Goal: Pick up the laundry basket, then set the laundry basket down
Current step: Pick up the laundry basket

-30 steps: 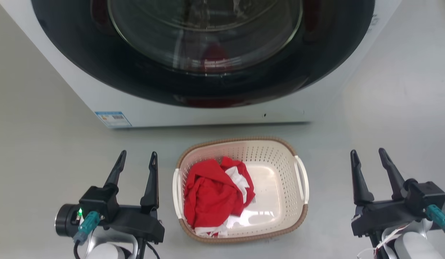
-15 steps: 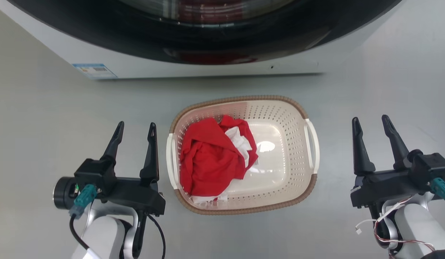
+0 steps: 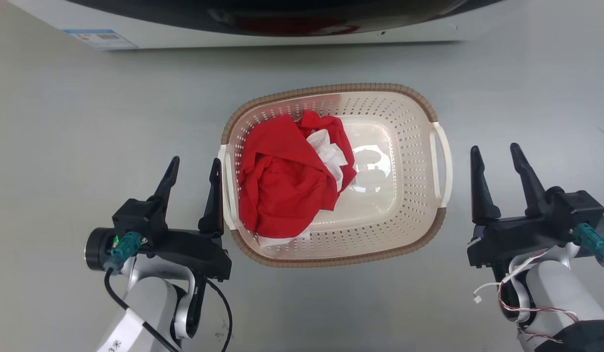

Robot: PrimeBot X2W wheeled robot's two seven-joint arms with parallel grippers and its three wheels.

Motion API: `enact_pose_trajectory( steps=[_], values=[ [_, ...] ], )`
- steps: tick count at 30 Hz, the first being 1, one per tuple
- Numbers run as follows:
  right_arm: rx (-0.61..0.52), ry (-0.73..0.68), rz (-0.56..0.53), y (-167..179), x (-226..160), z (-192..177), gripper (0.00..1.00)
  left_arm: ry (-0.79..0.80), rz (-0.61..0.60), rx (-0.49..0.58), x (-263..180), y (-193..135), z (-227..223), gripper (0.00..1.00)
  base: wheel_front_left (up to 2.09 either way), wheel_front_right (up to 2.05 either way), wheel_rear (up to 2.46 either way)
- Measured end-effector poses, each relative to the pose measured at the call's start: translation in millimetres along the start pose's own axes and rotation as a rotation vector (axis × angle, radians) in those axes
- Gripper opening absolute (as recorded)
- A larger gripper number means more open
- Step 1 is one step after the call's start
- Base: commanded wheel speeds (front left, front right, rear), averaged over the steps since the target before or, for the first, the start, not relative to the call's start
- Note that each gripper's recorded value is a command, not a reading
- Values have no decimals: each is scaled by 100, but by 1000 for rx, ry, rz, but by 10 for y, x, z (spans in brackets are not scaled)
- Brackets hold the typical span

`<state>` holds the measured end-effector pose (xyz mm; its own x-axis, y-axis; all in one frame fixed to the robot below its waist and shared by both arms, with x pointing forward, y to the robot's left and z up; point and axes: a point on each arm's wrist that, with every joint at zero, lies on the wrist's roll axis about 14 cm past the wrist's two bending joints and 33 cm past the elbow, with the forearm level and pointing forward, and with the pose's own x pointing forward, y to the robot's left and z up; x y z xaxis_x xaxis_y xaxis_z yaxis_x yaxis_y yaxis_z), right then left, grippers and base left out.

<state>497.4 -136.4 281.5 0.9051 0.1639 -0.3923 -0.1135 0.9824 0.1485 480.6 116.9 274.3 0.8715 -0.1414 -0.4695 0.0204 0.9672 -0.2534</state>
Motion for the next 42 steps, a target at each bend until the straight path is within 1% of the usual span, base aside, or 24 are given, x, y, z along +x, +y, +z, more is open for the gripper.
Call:
enact_pose_trajectory(
  steps=[3,4,5,15,19,31,42],
  values=[
    [15,43,-3,13,28,-159,100,54,4,-22,12,36,-196,100,0,0,0],
    [15,43,-3,13,28,-159,100,54,4,-22,12,36,-196,100,0,0,0],
    [18,72,-2,9,30,-257,100,85,11,-32,20,65,-297,100,0,0,0],
    [34,147,-3,20,97,-482,100,195,6,-55,70,97,-612,100,0,0,0],
    [38,167,17,72,196,-509,100,234,5,-68,149,120,-693,100,0,0,0],
    [40,260,32,79,409,-713,100,320,-50,-49,500,86,-791,100,0,0,0],
    [53,393,44,85,450,-1050,100,476,-49,-49,556,142,-1119,100,0,0,0]
  ],
)
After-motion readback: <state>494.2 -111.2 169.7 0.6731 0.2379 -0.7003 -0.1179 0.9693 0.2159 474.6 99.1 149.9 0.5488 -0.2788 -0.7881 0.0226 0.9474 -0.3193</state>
